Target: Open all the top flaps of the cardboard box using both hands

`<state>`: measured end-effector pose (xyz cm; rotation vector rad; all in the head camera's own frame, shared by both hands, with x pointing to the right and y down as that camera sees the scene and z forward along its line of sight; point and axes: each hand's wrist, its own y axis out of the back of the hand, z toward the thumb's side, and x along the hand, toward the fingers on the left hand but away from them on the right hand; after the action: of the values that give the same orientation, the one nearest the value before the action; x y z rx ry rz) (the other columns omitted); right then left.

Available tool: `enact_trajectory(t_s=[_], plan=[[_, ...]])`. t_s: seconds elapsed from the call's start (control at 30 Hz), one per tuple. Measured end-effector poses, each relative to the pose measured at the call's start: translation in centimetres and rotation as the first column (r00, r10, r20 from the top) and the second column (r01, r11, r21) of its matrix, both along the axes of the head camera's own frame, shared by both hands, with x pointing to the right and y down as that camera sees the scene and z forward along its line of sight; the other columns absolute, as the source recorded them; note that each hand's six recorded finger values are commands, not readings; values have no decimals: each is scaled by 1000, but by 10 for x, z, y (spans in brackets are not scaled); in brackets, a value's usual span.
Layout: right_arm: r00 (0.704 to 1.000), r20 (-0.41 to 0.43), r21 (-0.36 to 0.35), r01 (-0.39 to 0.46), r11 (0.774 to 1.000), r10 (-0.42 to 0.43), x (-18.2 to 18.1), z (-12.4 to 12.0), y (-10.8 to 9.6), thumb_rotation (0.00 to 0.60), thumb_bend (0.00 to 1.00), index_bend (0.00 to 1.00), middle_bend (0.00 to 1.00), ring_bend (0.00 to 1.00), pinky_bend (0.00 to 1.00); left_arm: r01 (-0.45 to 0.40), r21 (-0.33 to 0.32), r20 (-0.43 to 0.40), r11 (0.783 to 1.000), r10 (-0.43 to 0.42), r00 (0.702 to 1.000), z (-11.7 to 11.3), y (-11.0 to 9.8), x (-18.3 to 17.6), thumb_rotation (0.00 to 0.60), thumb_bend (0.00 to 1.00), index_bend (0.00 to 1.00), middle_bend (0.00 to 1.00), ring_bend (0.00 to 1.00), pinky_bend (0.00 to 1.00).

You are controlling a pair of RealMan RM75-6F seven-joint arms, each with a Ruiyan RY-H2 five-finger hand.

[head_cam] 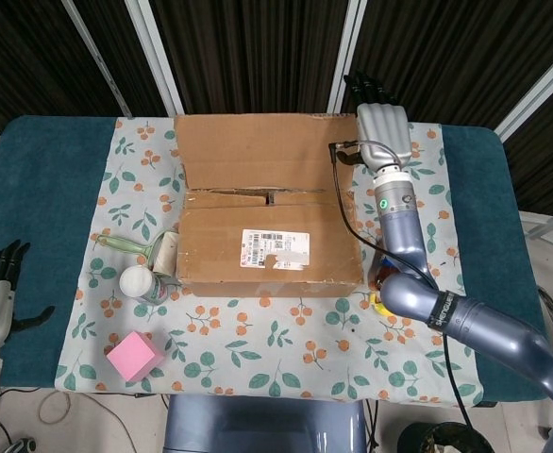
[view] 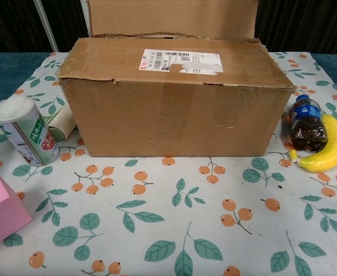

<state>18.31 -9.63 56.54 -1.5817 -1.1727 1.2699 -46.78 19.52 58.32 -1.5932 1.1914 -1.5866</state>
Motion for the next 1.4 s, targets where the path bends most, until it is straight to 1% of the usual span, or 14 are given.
enact_trajectory(t_s=[0.1,0.27,0.43,0.57,0.77,0.87,0.9,0.97,1.03,1.13,1.2,1.3,1.33,1.4], plan=[[1000,0,-11,-6,1000,6,3,3,0,600,214,0,0,0,209,-3,1,2,1000,3,1000,0,0,1,600,134,0,0,0,0],[999,43,-19,-3,1000,4,0,2,3,600,248,0,0,0,209,2,0,1,1000,-2,1000,1,0,1,600,134,0,0,0,0],[999,37,-26,38,999,-37,1,-3,19,600,258,0,0,0,209,0,-4,14,1000,0,1000,2,0,-1,600,134,0,0,0,0],[999,16,-37,49,998,-48,19,-7,40,600,258,0,0,0,209,13,3,21,1000,-13,1000,1,0,-4,600,134,0,0,0,0],[999,-36,-21,9,1000,-9,81,-15,90,600,228,0,0,0,209,7,0,33,1000,-7,999,2,0,-4,600,134,0,0,0,0],[997,-74,-5,-13,1000,13,117,-19,123,600,218,0,0,0,209,-4,-4,46,1000,4,999,4,0,-4,600,134,0,0,0,0],[996,-93,-2,-16,1000,16,130,-20,138,600,216,0,0,0,209,-7,-5,50,1000,8,999,4,0,-4,600,134,0,0,0,0],[992,-123,3,-16,1000,16,148,-23,161,600,215,0,0,0,209,-19,-5,64,1000,19,998,5,0,-3,600,134,0,0,0,0],[988,-153,9,-21,1000,22,168,-27,190,600,214,0,0,0,209,-33,-1,77,999,33,997,6,-1,-2,600,134,0,0,0,0],[983,-177,6,-48,999,49,193,-33,226,600,214,0,0,0,209,-55,7,78,998,54,995,4,-2,2,600,134,0,0,0,0],[981,-181,0,-62,998,61,206,-34,243,600,214,0,0,0,209,-74,10,82,997,73,994,3,-2,5,600,135,0,0,0,0],[980,-187,3,-69,998,68,219,-33,255,600,214,0,0,0,209,-111,8,93,994,109,990,-1,-3,12,600,161,0,0,0,0],[980,-187,5,-69,998,68,222,-33,257,600,214,0,0,0,209,-119,5,91,993,118,989,-2,-4,14,600,178,0,0,0,0],[981,-182,10,-68,998,68,227,-32,263,600,214,0,0,0,209,-128,-2,83,992,128,988,-4,-5,19,600,256,0,0,0,0]])
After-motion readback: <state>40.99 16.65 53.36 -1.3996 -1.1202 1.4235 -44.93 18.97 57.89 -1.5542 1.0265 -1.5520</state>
